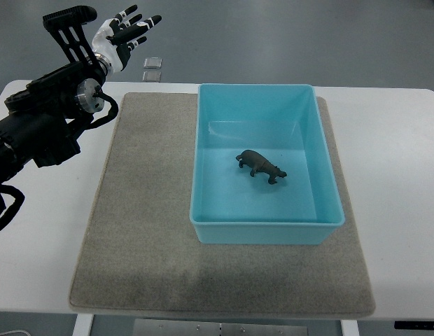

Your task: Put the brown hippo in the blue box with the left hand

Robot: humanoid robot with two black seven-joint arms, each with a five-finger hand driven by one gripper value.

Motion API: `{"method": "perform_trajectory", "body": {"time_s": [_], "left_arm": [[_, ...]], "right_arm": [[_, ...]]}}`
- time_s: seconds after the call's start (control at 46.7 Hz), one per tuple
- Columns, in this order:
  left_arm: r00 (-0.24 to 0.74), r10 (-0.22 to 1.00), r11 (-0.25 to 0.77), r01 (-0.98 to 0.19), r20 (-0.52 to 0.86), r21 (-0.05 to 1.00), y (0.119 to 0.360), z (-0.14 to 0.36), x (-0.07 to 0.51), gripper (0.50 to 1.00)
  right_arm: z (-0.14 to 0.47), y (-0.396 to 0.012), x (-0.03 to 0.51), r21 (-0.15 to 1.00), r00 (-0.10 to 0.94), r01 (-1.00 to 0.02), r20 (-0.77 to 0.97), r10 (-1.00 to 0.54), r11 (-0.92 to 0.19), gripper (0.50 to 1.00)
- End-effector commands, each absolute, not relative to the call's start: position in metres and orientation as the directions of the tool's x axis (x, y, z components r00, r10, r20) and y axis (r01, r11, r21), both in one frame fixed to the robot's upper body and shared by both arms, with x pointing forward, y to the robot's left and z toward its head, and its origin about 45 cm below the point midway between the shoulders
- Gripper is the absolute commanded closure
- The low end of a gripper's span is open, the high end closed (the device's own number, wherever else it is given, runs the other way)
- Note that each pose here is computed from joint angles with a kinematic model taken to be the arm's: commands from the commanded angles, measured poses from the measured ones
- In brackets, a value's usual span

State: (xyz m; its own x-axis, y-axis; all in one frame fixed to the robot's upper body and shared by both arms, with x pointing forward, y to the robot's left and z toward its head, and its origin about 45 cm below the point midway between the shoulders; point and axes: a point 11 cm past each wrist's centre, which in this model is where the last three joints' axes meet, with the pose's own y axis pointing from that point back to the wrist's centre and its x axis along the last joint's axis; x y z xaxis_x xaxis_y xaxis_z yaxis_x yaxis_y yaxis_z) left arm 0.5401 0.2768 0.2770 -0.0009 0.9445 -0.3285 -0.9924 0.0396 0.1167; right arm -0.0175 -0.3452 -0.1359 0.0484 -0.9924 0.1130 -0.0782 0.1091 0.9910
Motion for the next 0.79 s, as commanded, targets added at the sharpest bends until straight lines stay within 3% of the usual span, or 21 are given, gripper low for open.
{"method": "perform_trajectory", "body": {"time_s": [0.0, 0.129, 0.3, 0.6, 0.771], "left_arm": [[0.062, 0.918, 0.093, -0.994, -0.393, 0.062, 0.28, 0.279, 0.539, 0.572], [0.15, 0.883, 0.155, -0.988, -0.445, -0.024, 0.275, 0.284, 0.537, 0.572], [0.166, 0.873, 0.153, -0.986, -0.459, -0.066, 0.271, 0.288, 0.536, 0.559], [0.104, 0.863, 0.093, -0.995, -0.495, -0.047, 0.28, 0.28, 0.535, 0.531], [0.108, 0.854, 0.103, -0.994, -0.508, -0.038, 0.272, 0.274, 0.533, 0.525]], "right_arm": [[-0.136, -0.345, -0.018, 0.991, 0.048, -0.078, 0.113, -0.992, 0.109, 0.564], [-0.136, -0.345, -0.018, 0.991, 0.048, -0.078, 0.113, -0.992, 0.109, 0.564], [-0.136, -0.345, -0.018, 0.991, 0.048, -0.078, 0.113, -0.992, 0.109, 0.564], [-0.136, -0.345, -0.018, 0.991, 0.048, -0.078, 0.113, -0.992, 0.109, 0.564], [-0.136, -0.345, -0.018, 0.991, 0.048, -0.078, 0.113, -0.992, 0.109, 0.564]]}}
